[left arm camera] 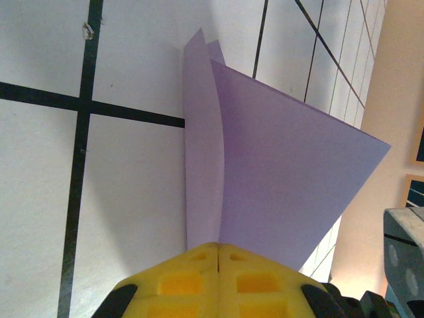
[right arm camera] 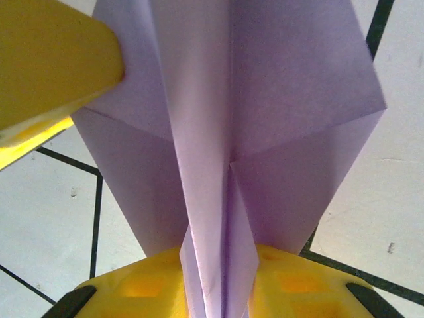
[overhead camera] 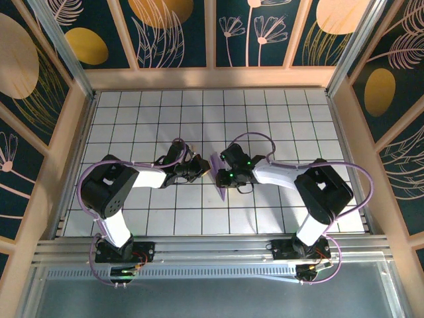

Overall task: Fold a paper plane with a square sheet of paper (fold left side to right side)
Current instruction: Pick up the paper plane at the center of the table, then place the paper plane at the top-center of the table, then reset both arms

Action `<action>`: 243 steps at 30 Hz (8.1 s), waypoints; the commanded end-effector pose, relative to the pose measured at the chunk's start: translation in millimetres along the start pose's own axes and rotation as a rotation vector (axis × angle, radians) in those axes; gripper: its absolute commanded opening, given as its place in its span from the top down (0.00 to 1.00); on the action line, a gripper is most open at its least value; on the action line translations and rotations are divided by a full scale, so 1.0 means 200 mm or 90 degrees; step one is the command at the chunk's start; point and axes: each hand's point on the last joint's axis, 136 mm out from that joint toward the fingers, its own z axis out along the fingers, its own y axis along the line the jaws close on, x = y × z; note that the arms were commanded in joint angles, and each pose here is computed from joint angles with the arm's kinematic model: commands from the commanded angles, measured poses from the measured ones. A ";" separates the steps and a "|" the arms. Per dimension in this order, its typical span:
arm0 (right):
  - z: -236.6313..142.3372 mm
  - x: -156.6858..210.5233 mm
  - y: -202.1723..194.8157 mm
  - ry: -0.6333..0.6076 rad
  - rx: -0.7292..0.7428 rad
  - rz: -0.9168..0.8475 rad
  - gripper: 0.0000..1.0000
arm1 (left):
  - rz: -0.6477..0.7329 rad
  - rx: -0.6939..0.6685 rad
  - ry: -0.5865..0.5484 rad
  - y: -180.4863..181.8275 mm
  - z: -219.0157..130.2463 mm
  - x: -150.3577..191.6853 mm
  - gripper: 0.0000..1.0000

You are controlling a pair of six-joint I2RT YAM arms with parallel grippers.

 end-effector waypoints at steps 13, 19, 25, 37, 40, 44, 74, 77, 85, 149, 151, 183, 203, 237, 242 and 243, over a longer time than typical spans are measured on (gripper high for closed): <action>0.06 0.03 -0.03 0.011 0.062 -0.002 0.82 | 0.000 -0.004 0.004 -0.01 0.01 0.01 0.97; 0.01 -0.03 0.01 -0.012 0.052 -0.001 0.95 | 0.028 -0.008 -0.032 -0.05 -0.05 -0.03 0.80; -0.08 -0.14 0.05 -0.048 0.061 -0.002 1.00 | 0.098 -0.036 -0.129 -0.19 -0.25 -0.14 0.56; -0.29 -0.60 -0.07 -0.145 0.136 0.011 1.00 | 0.193 -0.186 -0.356 -0.17 -0.77 -0.30 0.31; -0.32 -0.71 -0.12 -0.163 0.155 0.032 1.00 | 0.197 -0.210 -0.398 -0.15 -0.88 -0.31 0.27; -0.30 -0.80 -0.18 -0.157 0.178 0.055 1.00 | 0.206 -0.227 -0.440 -0.11 -0.99 -0.31 0.20; 0.14 -1.02 -0.25 -0.062 0.224 0.096 1.00 | 0.230 -0.265 -0.441 0.08 -1.08 -0.21 0.12; 0.17 -1.02 -0.26 -0.053 0.224 0.099 1.00 | 0.231 -0.261 -0.438 0.08 -1.08 -0.21 0.12; 0.24 -0.98 -0.28 -0.036 0.221 0.100 1.00 | 0.231 -0.258 -0.436 0.08 -1.07 -0.20 0.12; 0.12 -0.98 -0.26 -0.074 0.221 0.107 0.62 | 0.226 -0.270 -0.439 0.01 -1.10 -0.23 0.11; 0.13 -0.97 -0.27 -0.070 0.223 0.120 0.62 | 0.226 -0.270 -0.438 0.02 -1.10 -0.23 0.11; 0.00 -0.98 -0.14 -0.100 0.210 0.101 0.59 | 0.217 -0.255 -0.430 -0.03 -1.09 -0.23 0.11; -0.61 -0.96 0.06 -0.253 0.155 -0.003 0.36 | 0.167 -0.250 -0.516 -0.07 -1.18 -0.33 0.01; -1.30 -0.47 -0.99 -0.723 0.308 0.057 0.01 | 0.204 -0.322 -0.669 -0.04 -1.43 -0.55 0.01; -1.26 -0.45 -1.13 -0.781 0.306 0.068 0.01 | 0.212 -0.335 -0.667 -0.05 -1.44 -0.56 0.01; -1.25 -0.45 -1.16 -0.784 0.305 0.067 0.01 | 0.213 -0.337 -0.665 -0.05 -1.44 -0.56 0.01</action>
